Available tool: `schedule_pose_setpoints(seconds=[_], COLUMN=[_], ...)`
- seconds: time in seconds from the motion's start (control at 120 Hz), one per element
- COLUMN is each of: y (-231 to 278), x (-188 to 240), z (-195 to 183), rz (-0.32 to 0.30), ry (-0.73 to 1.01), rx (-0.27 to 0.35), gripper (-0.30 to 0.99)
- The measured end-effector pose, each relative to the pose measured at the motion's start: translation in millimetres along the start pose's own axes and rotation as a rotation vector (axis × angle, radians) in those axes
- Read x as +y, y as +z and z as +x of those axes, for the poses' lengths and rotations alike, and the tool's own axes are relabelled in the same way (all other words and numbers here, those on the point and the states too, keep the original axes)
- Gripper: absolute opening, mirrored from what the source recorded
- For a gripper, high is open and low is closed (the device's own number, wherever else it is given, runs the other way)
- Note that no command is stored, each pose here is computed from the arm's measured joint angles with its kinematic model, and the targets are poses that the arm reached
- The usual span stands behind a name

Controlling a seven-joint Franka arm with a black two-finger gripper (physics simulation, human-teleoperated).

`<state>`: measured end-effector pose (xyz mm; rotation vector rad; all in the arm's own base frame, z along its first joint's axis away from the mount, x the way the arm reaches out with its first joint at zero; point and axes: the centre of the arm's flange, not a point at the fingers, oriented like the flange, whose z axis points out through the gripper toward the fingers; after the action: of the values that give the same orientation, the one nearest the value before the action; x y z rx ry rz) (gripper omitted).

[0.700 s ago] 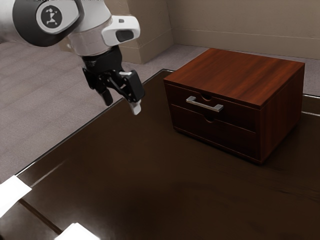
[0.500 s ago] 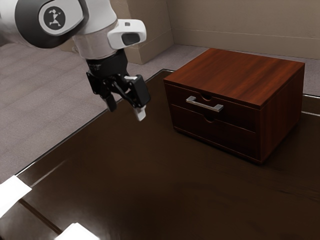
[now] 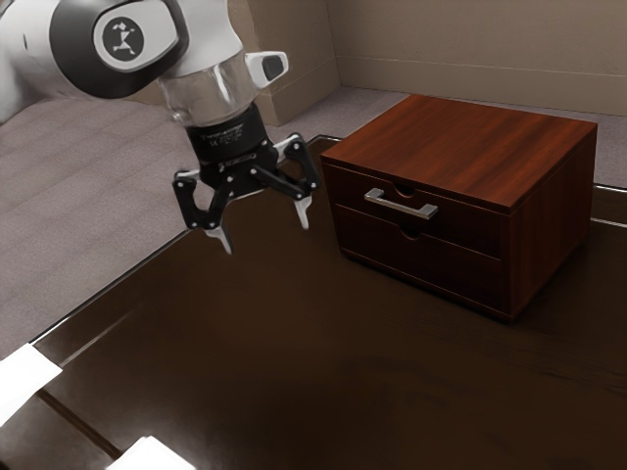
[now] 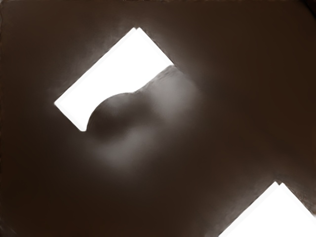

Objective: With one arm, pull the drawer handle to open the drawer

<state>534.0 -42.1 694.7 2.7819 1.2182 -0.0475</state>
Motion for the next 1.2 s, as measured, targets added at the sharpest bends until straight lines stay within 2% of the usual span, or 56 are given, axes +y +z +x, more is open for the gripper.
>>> schedule_pose_setpoints(seconds=[0.117, 0.3, 0.492, 0.667, 0.892, 1.017, 1.2], y=[1.2, 22.9, 33.9, 51.2, 68.3, 71.4, 101.7], x=[-0.2, 9.0, 15.8, 52.0, 73.9, 89.1, 101.5], z=[5.2, 30.7, 55.9, 47.5, 60.2, 50.5, 60.9], rz=[-0.004, -0.023, -0.088, -0.135, -0.208, -0.248, -0.229], ry=[-0.194, -0.439, -0.611, -0.637, -0.702, -0.704, -0.727], rx=[0.006, 0.065, 0.138, 0.203, 0.219, 0.216, 0.223], gripper=[0.67, 0.66, 0.66, 0.65, 0.64, 0.63, 0.63])
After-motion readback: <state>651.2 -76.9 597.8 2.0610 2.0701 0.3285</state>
